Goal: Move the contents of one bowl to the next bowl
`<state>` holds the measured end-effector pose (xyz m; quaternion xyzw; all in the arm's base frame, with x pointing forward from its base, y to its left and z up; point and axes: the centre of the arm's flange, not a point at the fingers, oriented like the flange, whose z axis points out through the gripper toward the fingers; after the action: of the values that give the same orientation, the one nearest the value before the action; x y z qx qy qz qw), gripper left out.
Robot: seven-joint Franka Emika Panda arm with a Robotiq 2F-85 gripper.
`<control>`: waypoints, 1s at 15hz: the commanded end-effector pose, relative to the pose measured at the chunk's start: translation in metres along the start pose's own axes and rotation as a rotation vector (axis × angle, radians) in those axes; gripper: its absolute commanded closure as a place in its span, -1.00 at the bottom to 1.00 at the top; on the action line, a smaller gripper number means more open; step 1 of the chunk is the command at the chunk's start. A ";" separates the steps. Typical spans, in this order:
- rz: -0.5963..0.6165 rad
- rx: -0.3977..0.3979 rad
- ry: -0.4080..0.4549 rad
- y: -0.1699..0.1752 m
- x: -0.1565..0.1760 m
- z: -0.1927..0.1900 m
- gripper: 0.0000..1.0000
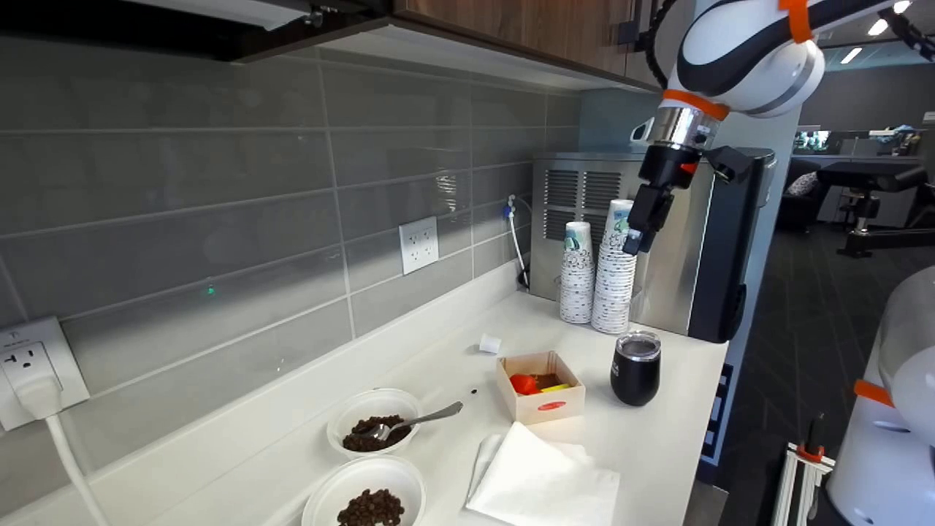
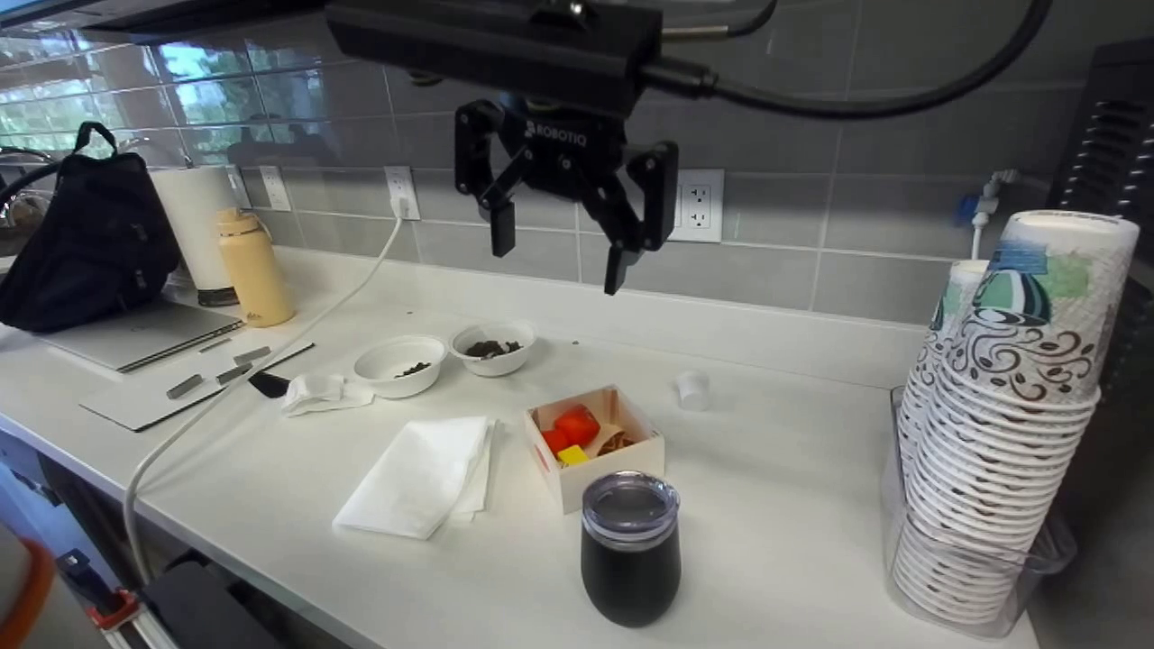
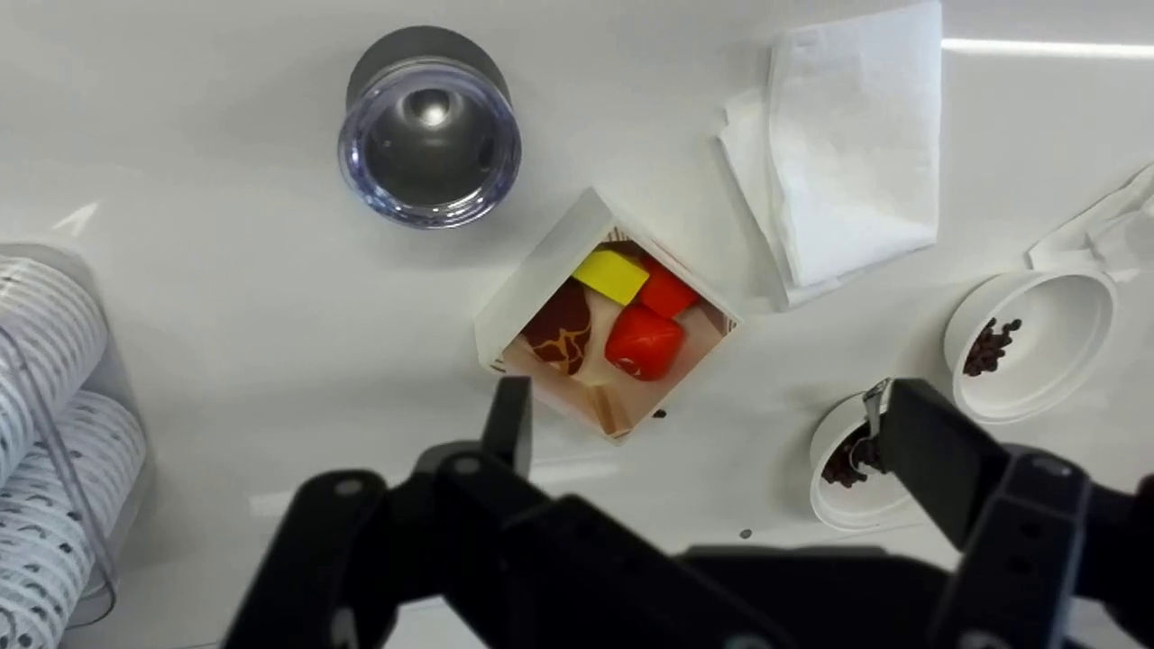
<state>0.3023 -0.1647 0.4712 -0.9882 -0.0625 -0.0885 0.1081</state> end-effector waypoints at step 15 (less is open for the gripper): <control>-0.083 0.355 0.018 -0.044 0.102 0.174 -1.00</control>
<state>0.3886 -0.0805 0.3537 -0.9587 -0.0971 -0.0891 0.2519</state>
